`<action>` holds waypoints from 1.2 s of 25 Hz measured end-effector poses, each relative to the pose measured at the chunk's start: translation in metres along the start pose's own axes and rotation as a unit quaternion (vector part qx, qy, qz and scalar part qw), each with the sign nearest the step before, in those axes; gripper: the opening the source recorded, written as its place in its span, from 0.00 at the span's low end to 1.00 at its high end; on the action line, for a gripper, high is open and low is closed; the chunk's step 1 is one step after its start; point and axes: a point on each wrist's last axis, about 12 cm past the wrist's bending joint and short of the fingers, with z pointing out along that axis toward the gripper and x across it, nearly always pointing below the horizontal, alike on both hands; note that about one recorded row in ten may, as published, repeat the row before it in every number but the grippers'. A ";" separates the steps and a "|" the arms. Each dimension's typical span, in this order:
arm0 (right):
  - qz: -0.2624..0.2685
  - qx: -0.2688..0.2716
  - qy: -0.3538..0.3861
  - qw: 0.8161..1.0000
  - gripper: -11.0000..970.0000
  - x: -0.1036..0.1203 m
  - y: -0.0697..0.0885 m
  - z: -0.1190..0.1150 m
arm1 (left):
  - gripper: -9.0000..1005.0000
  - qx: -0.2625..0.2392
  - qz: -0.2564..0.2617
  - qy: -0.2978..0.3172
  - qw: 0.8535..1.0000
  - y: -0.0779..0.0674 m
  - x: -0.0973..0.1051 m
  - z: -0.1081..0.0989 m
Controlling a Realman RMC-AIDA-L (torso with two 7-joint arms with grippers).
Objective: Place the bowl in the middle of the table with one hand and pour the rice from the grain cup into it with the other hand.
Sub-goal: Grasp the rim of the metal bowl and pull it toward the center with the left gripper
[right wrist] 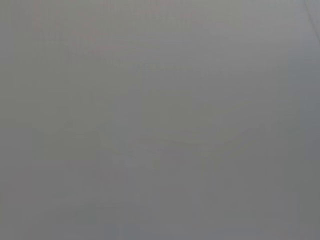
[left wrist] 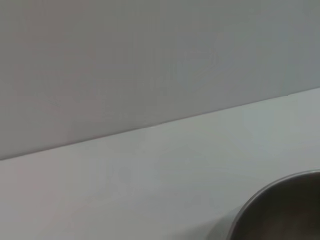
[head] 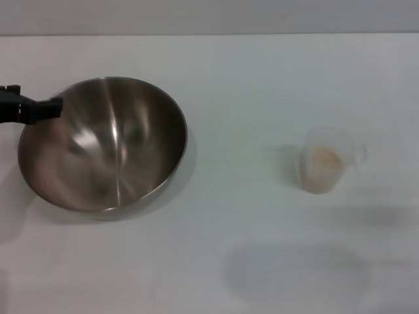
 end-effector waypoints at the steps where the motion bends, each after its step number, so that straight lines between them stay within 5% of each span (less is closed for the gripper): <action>1: 0.000 0.000 0.000 1.000 0.81 0.000 0.000 0.000 | 0.73 0.000 0.000 0.002 1.000 0.000 0.001 0.001; 30: 0.000 0.000 0.010 1.000 0.81 0.002 0.000 0.000 | 0.69 0.014 -0.014 0.047 0.999 0.002 0.022 0.022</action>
